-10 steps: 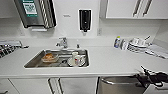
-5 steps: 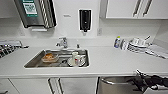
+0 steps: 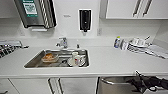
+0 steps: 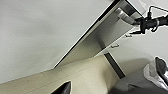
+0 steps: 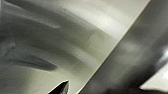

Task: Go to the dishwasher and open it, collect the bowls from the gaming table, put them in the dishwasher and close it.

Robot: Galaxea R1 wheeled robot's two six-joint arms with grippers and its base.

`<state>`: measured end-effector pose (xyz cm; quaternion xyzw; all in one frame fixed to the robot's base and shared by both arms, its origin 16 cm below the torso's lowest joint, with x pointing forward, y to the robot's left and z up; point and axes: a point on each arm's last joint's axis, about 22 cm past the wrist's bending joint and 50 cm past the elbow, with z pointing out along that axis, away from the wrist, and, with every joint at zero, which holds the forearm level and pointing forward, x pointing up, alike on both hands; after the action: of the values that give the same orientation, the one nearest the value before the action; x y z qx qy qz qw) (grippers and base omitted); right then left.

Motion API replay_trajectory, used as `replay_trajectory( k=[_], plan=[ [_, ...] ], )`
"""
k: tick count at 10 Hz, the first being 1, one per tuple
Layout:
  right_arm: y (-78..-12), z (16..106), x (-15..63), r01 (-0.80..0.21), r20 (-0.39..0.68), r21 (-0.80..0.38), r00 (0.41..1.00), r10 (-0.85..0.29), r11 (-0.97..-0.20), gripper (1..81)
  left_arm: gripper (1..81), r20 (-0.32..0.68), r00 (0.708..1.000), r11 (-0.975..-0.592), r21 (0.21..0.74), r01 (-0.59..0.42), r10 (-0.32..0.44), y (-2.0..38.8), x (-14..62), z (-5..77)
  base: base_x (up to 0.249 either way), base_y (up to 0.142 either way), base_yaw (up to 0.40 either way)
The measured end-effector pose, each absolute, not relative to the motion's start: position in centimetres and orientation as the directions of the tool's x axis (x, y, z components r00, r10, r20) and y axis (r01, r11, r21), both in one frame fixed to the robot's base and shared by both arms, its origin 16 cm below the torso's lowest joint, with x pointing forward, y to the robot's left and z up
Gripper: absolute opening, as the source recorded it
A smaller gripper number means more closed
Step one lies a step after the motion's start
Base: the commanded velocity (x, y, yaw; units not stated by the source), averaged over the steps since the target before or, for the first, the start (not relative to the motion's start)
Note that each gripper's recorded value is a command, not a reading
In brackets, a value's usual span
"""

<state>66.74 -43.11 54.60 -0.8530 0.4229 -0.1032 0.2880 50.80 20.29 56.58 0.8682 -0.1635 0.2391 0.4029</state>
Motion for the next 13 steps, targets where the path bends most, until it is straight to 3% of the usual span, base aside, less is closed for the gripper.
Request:
replay_trajectory(
  k=[10, 13],
  plan=[
    [-44.0, 52.8, 66.1, -0.592, 0.03, -0.643, 0.615, -0.788, -0.487, 81.1, 81.1, 0.554, 0.827, -0.611, 0.623, -0.488, -0.095, 19.6, 50.6, 56.7, 0.0, 0.0, 0.0],
    [-44.2, 52.2, 65.9, -0.568, 0.063, -0.658, 0.611, -0.789, -0.493, 81.1, 81.1, 0.545, 0.833, -0.625, 0.619, -0.476, -0.095, 20.2, 50.6, 55.9, 0.0, 0.0, 0.0]
  ],
)
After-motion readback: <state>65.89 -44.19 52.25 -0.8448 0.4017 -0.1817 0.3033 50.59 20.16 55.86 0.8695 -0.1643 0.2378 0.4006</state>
